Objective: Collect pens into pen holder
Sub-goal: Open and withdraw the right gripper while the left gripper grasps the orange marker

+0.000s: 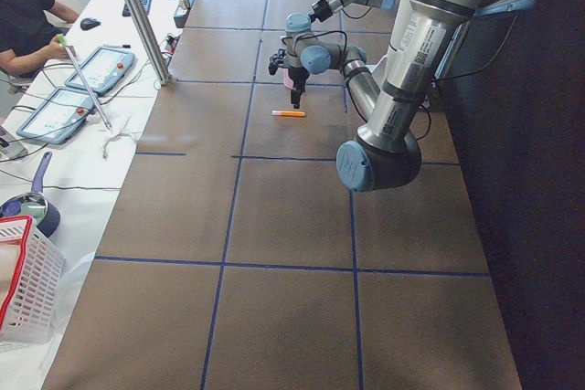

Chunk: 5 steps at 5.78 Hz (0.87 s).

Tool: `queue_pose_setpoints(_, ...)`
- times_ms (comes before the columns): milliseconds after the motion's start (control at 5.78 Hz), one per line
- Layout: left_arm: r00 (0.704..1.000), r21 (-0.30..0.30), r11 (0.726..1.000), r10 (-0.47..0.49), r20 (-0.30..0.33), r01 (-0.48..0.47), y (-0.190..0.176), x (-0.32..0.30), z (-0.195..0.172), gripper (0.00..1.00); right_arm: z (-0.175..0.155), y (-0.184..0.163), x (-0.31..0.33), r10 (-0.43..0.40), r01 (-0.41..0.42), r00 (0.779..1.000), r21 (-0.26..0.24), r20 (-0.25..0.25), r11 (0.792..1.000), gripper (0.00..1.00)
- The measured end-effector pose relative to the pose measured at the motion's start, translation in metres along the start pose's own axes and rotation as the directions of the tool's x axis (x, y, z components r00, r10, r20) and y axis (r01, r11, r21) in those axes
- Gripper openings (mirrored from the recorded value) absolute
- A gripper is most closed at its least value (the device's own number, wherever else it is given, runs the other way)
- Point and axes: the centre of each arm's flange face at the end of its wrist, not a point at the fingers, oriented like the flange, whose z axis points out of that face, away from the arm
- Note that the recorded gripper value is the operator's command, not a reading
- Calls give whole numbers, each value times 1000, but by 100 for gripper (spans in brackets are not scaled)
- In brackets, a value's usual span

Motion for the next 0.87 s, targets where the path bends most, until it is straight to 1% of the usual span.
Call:
queue_pose_setpoints(173, 999, 3, 999, -34, -19, 34, -12, 2, 18, 97, 1, -20, 17, -45, 43, 999, -78, -22, 996, 99)
queue_pose_setpoints(346, 999, 3, 999, -45, -26, 45, -20, 3, 34, 96, 10, -45, 31, -79, 71, 996, -160, -46, 985, 99)
queue_pose_setpoints(519, 999, -1, 999, -49, -20, 49, -26, 3, 45, 95, 21, -75, 46, -117, 91, 990, -268, -83, 959, 99)
queue_pose_setpoints(693, 999, -5, 999, -50, -11, 50, -32, 4, 53, 92, 28, -106, 63, -183, 122, 975, -381, -128, 917, 99)
queue_pose_setpoints(866, 999, -6, 999, -50, -9, 50, -38, 9, 57, 87, 32, -139, 84, -261, 149, 951, -498, -164, 854, 99)
